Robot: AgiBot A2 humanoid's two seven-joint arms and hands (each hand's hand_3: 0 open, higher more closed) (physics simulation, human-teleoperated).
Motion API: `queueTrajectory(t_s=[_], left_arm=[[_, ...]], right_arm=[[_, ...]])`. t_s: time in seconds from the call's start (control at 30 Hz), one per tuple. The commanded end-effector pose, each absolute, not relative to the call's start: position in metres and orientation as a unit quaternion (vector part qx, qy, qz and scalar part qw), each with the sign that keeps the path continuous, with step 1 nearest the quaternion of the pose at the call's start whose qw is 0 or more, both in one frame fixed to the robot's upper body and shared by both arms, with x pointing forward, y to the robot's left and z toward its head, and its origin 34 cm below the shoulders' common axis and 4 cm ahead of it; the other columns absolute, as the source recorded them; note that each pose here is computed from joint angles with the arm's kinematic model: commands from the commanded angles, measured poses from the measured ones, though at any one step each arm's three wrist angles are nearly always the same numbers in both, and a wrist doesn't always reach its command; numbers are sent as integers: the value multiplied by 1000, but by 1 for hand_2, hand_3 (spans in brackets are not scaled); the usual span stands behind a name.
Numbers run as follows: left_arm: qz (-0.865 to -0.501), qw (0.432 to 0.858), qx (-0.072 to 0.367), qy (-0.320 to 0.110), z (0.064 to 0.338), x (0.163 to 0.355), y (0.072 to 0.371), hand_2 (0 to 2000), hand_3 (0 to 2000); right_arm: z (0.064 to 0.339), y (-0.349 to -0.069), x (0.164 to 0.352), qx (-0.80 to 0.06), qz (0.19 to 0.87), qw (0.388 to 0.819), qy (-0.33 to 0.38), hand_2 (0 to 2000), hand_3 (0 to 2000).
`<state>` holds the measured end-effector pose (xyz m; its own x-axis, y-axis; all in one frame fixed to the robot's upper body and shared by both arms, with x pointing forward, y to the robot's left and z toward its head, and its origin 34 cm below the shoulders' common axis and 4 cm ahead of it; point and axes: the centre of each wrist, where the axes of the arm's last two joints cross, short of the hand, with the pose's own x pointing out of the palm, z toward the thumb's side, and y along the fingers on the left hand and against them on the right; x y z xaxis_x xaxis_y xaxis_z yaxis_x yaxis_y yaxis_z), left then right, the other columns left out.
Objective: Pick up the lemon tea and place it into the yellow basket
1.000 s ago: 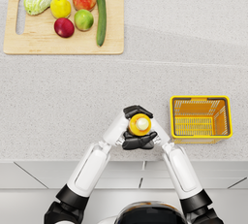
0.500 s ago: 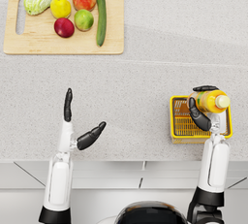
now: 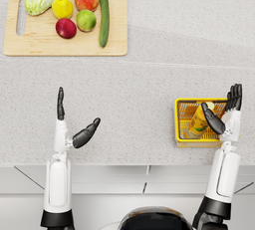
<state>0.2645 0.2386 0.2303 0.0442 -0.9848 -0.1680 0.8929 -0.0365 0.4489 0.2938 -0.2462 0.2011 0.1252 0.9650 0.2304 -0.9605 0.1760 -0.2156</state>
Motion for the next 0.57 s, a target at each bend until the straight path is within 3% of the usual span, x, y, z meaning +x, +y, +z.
queueTrajectory(t_s=[0.03, 0.17, 0.23, 0.27, 0.57], left_arm=[[-662, 691, 255, -140, 265, 282, 245, 0, 0], [-629, 707, 282, -158, 294, 294, 266, 0, 0], [-623, 715, 273, -161, 291, 294, 270, 0, 0], [-639, 706, 266, -149, 280, 291, 261, 0, 0], [-627, 716, 266, -156, 285, 294, 269, 0, 0]], right_arm=[[256, -245, 283, -107, 637, 730, -225, 0, 0], [282, -264, 281, -173, 600, 734, -267, 0, 0], [274, -266, 280, -164, 593, 741, -268, 0, 0], [266, -261, 283, -153, 602, 740, -259, 0, 0], [269, -265, 280, -162, 592, 743, -267, 0, 0]])
